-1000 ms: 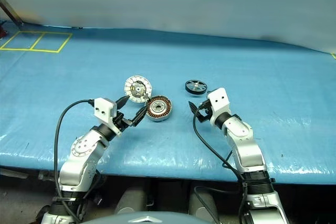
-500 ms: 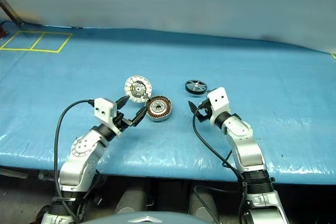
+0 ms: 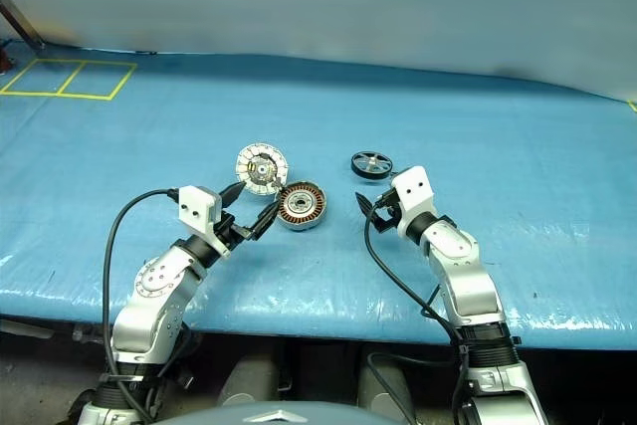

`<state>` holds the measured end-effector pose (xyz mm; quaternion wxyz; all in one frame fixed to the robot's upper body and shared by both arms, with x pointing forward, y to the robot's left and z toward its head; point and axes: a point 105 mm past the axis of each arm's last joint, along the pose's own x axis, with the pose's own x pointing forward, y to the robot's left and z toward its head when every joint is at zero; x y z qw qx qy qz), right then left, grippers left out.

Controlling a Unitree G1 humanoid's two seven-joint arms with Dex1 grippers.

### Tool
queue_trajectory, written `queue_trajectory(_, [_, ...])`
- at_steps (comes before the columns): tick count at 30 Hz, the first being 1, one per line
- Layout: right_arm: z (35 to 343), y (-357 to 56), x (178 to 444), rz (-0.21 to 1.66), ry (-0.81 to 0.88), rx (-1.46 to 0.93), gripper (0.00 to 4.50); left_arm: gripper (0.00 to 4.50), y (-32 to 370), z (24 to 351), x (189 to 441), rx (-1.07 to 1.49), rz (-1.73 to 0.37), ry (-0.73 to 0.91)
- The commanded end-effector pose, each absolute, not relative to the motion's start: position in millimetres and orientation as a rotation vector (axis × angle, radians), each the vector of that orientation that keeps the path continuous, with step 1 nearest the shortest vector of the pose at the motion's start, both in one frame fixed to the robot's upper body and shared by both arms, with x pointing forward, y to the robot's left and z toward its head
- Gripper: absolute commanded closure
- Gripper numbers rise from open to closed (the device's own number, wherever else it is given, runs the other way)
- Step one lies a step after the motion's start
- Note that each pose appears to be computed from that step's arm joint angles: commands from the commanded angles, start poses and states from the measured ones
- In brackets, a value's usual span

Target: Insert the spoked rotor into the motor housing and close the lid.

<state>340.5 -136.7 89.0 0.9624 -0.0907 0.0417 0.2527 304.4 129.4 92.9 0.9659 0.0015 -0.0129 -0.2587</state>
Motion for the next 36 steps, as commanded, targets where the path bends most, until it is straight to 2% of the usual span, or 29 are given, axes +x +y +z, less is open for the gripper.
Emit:
queue_trajectory(1, [101, -129, 339, 0.574, 0.058, -0.263, 0.02, 0.0, 128, 102, 303, 0.0, -0.531, -0.062])
queue_trajectory(9, [105, -104, 322, 0.902, 0.108, -0.725, 0.02, 0.0, 133, 102, 304, 0.027, -0.528, -0.058])
queue_trajectory(12, [117, -84, 318, 1.068, 0.078, -0.932, 0.02, 0.0, 135, 102, 304, 0.039, -0.532, -0.054])
queue_trajectory(18, [132, -41, 321, 1.292, 0.016, -1.169, 0.02, 0.0, 139, 98, 302, 0.099, -0.568, -0.025])
queue_trajectory(24, [120, -17, 328, 1.407, 0.027, -1.319, 0.02, 0.0, 146, 97, 297, 0.108, -0.545, -0.022])
queue_trajectory(36, [98, -12, 334, 1.505, 0.082, -1.496, 0.02, 0.0, 137, 90, 286, 0.07, -0.544, -0.007])
